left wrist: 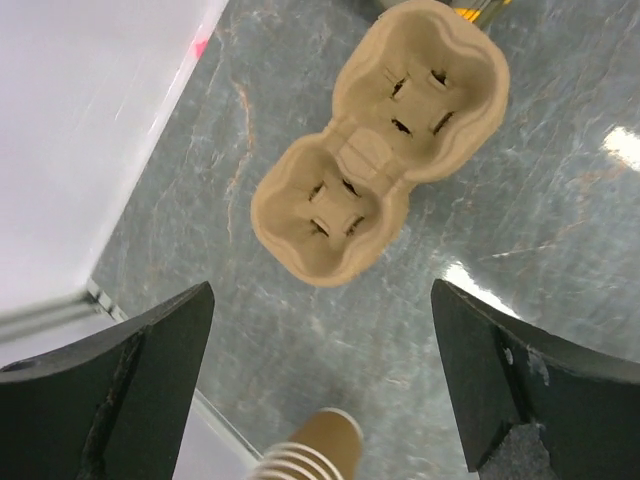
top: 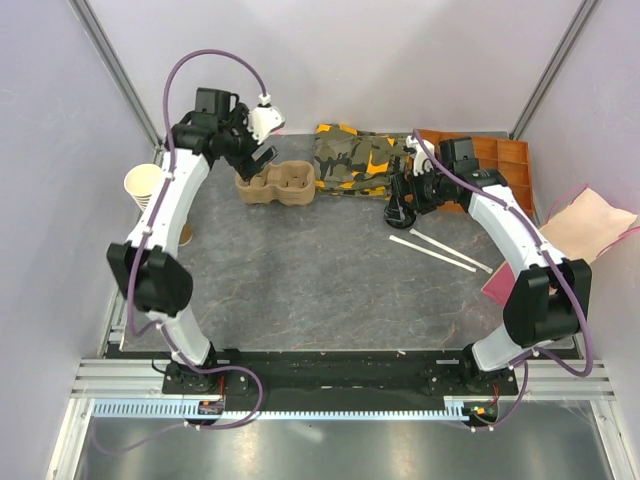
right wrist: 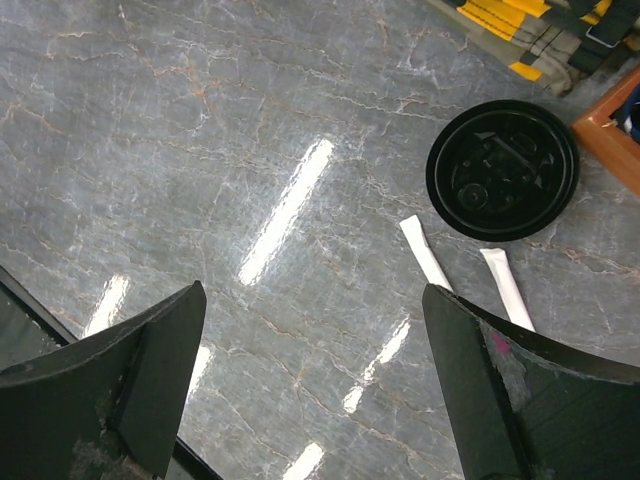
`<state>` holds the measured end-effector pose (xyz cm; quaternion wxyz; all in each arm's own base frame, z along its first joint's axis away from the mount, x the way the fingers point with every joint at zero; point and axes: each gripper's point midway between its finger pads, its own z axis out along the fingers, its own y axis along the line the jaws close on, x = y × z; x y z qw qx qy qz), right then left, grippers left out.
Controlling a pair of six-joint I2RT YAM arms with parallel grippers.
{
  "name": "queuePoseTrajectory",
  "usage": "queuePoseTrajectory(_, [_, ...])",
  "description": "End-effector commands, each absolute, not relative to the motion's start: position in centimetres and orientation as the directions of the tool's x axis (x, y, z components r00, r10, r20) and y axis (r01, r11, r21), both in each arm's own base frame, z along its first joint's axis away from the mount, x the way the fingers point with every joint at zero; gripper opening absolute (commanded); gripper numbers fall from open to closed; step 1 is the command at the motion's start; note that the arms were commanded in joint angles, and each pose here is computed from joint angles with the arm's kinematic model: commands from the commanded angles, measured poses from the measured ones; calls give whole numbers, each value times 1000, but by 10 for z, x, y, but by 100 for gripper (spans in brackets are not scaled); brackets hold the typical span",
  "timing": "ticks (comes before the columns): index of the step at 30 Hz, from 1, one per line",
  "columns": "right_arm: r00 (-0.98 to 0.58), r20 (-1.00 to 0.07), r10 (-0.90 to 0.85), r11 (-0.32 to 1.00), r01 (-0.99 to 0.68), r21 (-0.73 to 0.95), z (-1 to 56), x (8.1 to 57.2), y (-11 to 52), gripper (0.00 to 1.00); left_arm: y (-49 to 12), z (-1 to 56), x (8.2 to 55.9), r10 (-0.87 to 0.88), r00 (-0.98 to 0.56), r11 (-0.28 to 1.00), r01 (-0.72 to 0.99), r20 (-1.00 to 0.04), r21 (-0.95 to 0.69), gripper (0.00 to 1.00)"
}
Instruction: Pack the takeout coffee
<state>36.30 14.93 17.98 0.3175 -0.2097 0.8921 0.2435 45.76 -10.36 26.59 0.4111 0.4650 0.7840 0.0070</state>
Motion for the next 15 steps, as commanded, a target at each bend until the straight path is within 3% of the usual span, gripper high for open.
queuePoseTrajectory(1, [-669,-705,-233,760,-578,298,197,372,159,98,-105,246,461,800,-167,427,833,-577,351,87])
queuePoseTrajectory(8, [-679,-693,-241,755,-580,306,191,370,160,98,-111,265,458,716,-171,469,836,-677,284,84])
queuePoseTrajectory(10, [-677,-694,-243,755,-582,303,191,370,161,98,-98,302,452,667,-162,518,803,-727,296,85])
queuePoseTrajectory(15, [-679,-692,-244,751,-584,308,191,369,163,98,-9,385,425,482,-252,730,644,-839,226,86])
